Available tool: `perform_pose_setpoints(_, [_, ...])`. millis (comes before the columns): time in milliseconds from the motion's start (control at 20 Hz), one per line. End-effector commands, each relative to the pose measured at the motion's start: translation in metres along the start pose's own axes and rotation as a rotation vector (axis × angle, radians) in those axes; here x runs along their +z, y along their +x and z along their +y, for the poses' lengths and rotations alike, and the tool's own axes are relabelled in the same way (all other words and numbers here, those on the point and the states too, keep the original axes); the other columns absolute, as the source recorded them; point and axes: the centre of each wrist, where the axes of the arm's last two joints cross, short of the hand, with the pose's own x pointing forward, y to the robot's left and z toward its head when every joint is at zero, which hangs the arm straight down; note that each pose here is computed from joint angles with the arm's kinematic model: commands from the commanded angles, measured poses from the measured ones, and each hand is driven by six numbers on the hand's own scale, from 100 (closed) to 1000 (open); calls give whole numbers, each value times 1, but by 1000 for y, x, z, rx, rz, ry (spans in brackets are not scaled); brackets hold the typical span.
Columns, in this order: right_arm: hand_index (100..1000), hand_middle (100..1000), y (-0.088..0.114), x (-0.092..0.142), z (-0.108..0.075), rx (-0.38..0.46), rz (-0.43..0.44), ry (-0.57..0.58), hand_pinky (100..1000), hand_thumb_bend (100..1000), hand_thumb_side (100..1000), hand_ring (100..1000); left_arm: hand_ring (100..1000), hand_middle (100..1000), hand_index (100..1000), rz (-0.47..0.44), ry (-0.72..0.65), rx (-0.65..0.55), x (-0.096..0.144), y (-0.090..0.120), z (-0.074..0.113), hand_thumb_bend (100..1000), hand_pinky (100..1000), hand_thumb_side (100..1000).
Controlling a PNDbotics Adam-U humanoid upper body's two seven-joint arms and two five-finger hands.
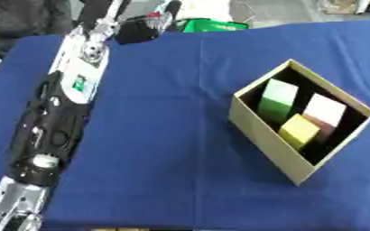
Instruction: Pick up objects on the table and place them in the box.
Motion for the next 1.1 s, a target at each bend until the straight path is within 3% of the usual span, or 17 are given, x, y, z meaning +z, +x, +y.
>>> perform_pose_setpoints(50, [920,750,6,-2,-2,14,-24,-4,807,100,551,923,682,664,814,28,100,49,8,9,10,324,651,593])
perform_pose_setpoints(650, [922,768,7,-2,5,-19,-25,28,802,100,489,924,663,639,813,151,57,240,76,9,-4,281,637,622])
perform_pose_setpoints(1100, [922,744,8,-3,7,-32,-24,46,799,100,467,917,652,625,807,196,22,360,96,-3,-4,232,629,637])
